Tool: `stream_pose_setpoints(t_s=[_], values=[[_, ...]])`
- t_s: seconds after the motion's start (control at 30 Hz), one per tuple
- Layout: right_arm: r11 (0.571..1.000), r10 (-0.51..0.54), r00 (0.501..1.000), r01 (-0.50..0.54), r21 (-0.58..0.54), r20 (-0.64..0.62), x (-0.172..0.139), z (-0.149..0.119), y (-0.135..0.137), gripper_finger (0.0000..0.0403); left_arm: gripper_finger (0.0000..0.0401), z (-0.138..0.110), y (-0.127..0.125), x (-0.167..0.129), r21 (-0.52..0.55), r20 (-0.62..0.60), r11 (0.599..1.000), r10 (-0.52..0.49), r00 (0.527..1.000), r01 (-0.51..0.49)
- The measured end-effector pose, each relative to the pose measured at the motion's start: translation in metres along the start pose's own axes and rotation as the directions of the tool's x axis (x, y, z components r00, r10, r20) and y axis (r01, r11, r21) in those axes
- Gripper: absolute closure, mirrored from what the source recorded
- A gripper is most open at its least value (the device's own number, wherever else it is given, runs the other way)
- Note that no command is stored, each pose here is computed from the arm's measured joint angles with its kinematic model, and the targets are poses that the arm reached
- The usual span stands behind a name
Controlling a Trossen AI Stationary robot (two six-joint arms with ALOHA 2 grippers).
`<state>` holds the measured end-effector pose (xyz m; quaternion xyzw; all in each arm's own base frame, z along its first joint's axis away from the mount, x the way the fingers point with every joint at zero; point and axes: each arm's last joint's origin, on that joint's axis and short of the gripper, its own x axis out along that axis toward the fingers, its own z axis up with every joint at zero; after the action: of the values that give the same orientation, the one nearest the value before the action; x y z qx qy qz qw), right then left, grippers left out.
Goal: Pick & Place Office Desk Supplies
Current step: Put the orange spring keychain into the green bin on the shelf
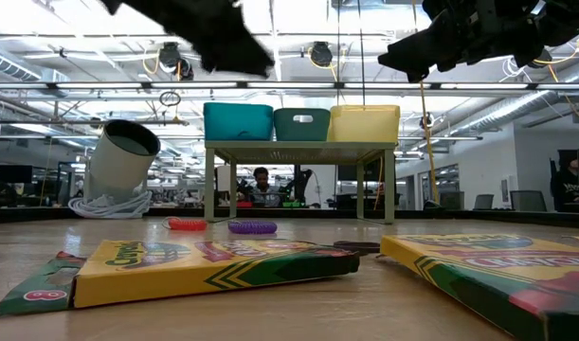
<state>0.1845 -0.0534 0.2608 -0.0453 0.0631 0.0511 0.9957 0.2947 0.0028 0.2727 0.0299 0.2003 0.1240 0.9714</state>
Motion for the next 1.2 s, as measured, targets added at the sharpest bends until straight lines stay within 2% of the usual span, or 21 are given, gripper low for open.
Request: stream_pose_setpoints(t_s=[0.07,0.13,0.2,0.37,0.5,0.63,0.7,0.8,1.0,1.2], values=[[1.000,0.000,1.000,0.000,0.000,0.000,0.000,0.000,0.000,0.0248,0.0170,-0.014,-0.012,-0.003,-0.047,-0.134,0.997,-0.066,0.989,0.060],[1.000,0.000,1.000,0.000,0.000,0.000,0.000,0.000,0.000,0.0248,0.0165,-0.028,-0.021,-0.006,-0.118,-0.264,0.991,-0.095,0.960,0.066],[1.000,0.000,1.000,0.000,0.000,0.001,0.000,0.000,0.000,0.0248,0.0165,-0.043,-0.028,-0.012,-0.188,-0.379,0.982,-0.099,0.920,0.028],[1.000,0.000,1.000,0.000,-0.001,0.001,0.000,0.000,0.000,0.0248,0.0173,-0.075,-0.035,-0.020,-0.326,-0.505,0.936,-0.052,0.861,-0.135],[1.000,0.003,1.000,-0.003,0.002,0.002,0.000,0.000,0.000,0.0248,0.0183,-0.097,-0.032,-0.018,-0.412,-0.520,0.885,-0.031,0.853,-0.219],[1.000,0.003,1.000,-0.003,0.002,0.002,0.000,0.000,0.000,0.0248,0.0190,-0.116,-0.017,-0.015,-0.454,-0.533,0.820,0.064,0.844,-0.348],[1.000,0.003,1.000,-0.003,0.002,0.002,0.000,0.000,0.000,0.0248,0.0193,-0.124,-0.012,-0.015,-0.459,-0.552,0.800,0.083,0.830,-0.386],[1.000,0.003,1.000,-0.003,0.006,0.002,0.000,0.000,0.000,0.0248,0.0197,-0.131,-0.008,-0.014,-0.474,-0.560,0.793,0.065,0.826,-0.383],[1.000,0.003,1.000,-0.003,0.005,0.002,0.000,0.000,0.000,0.0248,0.0207,-0.135,-0.011,-0.007,-0.503,-0.459,0.820,0.016,0.888,-0.275],[1.000,0.003,1.000,-0.003,0.004,0.002,0.000,0.000,0.000,0.0248,0.0218,-0.147,-0.014,0.000,-0.489,-0.514,0.822,0.000,0.858,-0.293]])
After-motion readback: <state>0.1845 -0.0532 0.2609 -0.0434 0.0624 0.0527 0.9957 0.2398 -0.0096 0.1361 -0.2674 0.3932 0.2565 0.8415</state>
